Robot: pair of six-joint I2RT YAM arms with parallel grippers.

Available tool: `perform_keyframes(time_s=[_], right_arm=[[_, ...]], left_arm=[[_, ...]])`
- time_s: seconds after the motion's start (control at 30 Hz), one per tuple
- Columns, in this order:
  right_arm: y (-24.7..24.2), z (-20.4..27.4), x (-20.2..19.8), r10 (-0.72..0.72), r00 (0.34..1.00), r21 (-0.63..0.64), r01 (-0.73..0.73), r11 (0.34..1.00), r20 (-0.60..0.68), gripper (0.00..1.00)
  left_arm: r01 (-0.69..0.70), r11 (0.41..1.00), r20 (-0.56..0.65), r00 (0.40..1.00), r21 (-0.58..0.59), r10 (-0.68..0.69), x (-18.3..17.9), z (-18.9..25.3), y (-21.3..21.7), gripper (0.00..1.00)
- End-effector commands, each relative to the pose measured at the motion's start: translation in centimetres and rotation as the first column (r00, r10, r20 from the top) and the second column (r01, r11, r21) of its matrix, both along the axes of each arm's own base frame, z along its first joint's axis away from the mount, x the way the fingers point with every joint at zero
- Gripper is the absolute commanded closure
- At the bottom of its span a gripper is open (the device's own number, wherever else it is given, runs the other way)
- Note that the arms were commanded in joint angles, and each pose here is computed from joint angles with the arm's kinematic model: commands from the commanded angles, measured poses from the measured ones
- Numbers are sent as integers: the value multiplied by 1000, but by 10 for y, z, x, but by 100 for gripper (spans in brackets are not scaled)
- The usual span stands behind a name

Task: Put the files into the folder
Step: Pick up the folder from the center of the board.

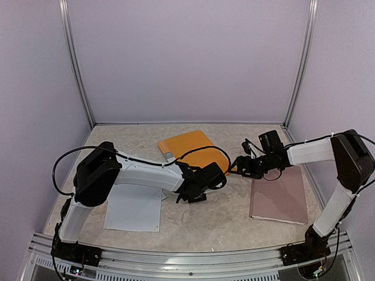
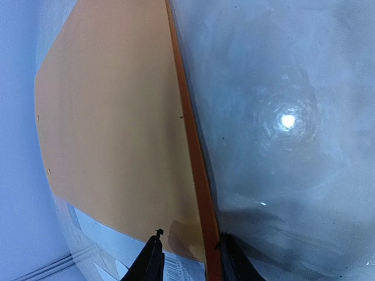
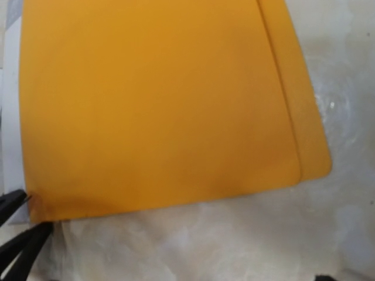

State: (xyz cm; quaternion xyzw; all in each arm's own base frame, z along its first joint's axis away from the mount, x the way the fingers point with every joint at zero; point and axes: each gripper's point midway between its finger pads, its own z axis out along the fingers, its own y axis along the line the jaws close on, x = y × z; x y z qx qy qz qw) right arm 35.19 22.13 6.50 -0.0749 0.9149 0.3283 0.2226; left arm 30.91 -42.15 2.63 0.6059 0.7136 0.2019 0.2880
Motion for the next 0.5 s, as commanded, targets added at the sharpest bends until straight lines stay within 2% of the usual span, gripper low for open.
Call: perform_keyframes(time_s=[0.0, 0.07, 0.37, 0.47], right_arm=[[1, -8, -6, 7, 1000, 14, -7, 1000, -20, 8], [1, -8, -6, 8, 1000, 14, -7, 1000, -20, 8], [1, -9, -7, 11, 1000, 19, -10, 1000, -24, 8], [2, -8, -7, 11, 1000, 20, -10, 1000, -24, 8]], left_arm=[[-7, 999, 45, 999, 46, 5, 8, -15, 6, 70], [-8, 999, 61, 998, 45, 6, 11, -13, 5, 72], [-19, 999, 64, 998, 32, 17, 16, -15, 6, 99], [-28, 1000, 59, 998, 14, 27, 17, -12, 6, 100]])
